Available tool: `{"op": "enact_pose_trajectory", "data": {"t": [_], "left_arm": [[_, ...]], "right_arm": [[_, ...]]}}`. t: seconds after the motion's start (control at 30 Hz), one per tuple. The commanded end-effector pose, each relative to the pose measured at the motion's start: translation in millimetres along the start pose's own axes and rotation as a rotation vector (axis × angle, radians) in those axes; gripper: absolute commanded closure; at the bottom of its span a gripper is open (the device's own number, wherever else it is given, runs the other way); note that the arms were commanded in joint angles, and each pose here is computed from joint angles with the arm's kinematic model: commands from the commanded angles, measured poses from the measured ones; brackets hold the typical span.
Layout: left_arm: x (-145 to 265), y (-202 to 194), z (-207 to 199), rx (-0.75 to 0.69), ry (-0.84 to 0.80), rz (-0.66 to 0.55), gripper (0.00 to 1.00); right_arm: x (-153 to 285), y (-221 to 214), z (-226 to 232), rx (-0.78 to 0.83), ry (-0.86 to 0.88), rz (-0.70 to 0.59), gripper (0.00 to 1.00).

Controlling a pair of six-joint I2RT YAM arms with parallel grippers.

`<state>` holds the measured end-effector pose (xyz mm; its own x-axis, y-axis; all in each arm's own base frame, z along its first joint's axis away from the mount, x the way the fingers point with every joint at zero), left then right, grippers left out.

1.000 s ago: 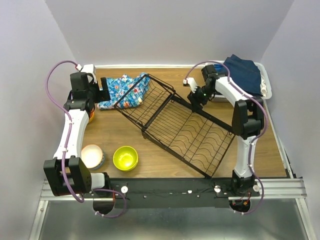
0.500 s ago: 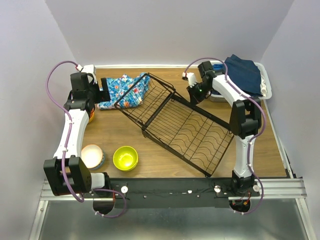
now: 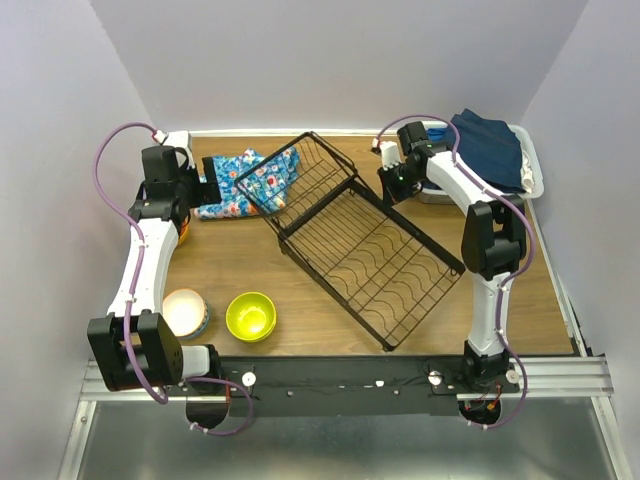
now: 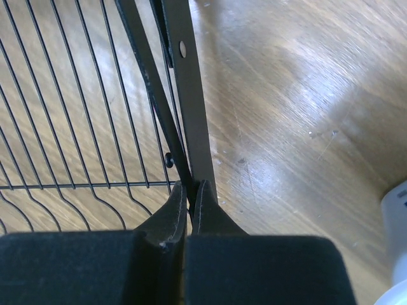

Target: Load the bowls into the dish rack

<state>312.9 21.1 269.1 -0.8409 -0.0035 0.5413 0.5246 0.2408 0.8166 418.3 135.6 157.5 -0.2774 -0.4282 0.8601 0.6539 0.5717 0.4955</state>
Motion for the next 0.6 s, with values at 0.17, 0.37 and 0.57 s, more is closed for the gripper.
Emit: {"op": "enact_pose_trajectory", "data": {"t": [0.17,0.37,0.57], "left_arm": [[17,-11,4,-0.028,0.021,-0.018,0.01],[22,-16,7,-0.026,0.024,-0.028,0.01],[25,-22,8,-0.023,0.024,-0.03,0.01]], "right_arm": [[35,25,2,-0.336,-0.173,-0.155,0.99],[43,13,13,-0.433,-0.175,-0.15,0.99],[50,3,17,-0.449,-0.217,-0.143,0.99]]}}
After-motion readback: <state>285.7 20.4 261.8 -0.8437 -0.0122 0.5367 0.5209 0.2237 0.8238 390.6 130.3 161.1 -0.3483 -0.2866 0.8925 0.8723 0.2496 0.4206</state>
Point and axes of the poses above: each gripper's point midway between its finger pads, its own x axis back along the fingers, its own z axis along the line the jaws close on, y = z × x, the point moved 9 cm from there along x, back along the fingers, and after that the axes turned 7 degrees about x, right-handed, at the moved point
